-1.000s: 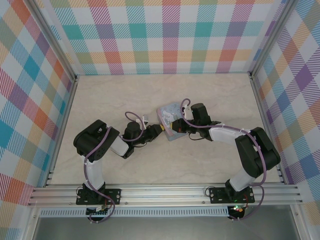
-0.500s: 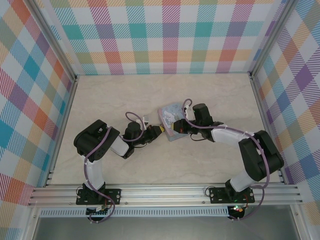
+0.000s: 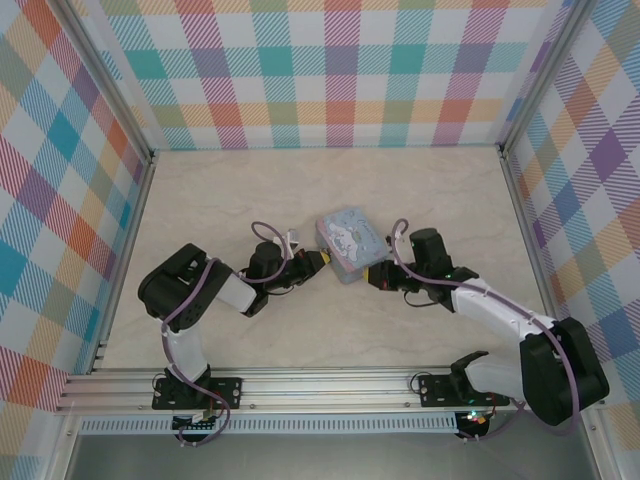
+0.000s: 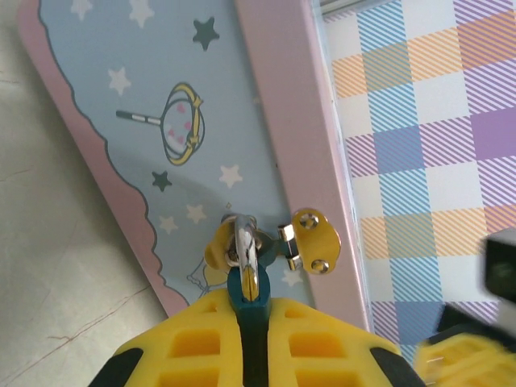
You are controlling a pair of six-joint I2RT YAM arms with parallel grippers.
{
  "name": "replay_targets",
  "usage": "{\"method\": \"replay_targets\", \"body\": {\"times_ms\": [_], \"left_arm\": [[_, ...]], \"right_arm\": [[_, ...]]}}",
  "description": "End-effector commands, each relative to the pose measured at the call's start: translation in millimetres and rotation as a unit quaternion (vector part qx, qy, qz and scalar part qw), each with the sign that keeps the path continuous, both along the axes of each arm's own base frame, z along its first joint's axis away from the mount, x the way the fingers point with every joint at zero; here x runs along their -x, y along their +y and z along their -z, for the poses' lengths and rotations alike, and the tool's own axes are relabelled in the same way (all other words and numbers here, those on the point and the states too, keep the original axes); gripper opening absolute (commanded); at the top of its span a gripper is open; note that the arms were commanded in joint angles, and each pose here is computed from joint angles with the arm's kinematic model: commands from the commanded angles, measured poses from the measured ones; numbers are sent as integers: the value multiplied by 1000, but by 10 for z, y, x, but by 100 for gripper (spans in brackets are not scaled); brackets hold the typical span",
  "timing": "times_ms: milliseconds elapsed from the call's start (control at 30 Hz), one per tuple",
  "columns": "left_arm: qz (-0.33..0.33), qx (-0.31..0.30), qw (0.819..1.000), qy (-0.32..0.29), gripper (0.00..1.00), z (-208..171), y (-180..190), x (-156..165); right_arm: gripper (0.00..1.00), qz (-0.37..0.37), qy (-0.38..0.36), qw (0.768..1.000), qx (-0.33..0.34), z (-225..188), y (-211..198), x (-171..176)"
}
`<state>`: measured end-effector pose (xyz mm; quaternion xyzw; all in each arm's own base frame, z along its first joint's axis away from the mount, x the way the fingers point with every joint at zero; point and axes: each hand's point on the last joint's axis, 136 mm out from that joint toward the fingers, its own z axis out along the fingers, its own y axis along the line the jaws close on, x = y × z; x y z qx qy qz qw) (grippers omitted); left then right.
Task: Unlock the padlock with the key
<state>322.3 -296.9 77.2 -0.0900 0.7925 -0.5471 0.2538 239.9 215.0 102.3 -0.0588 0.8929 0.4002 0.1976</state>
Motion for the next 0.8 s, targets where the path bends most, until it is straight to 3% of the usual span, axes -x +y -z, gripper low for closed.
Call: {"method": "replay_targets", "body": {"times_ms": [0, 167, 433, 767], "left_arm": [[17, 11, 999, -32, 0, -221, -72, 52], [29, 14, 999, -31, 0, -262, -96, 89], [41, 11, 999, -26, 0, -263, -112, 161], [47, 11, 999, -23, 0, -256, -164, 237]], "right_arm": [[5, 22, 37, 998, 39, 235, -148, 108], [5, 27, 39, 998, 44, 348, -155, -47], [4, 40, 24, 998, 40, 354, -265, -583], [4, -4, 0, 1000, 20, 293, -51, -1043]]}}
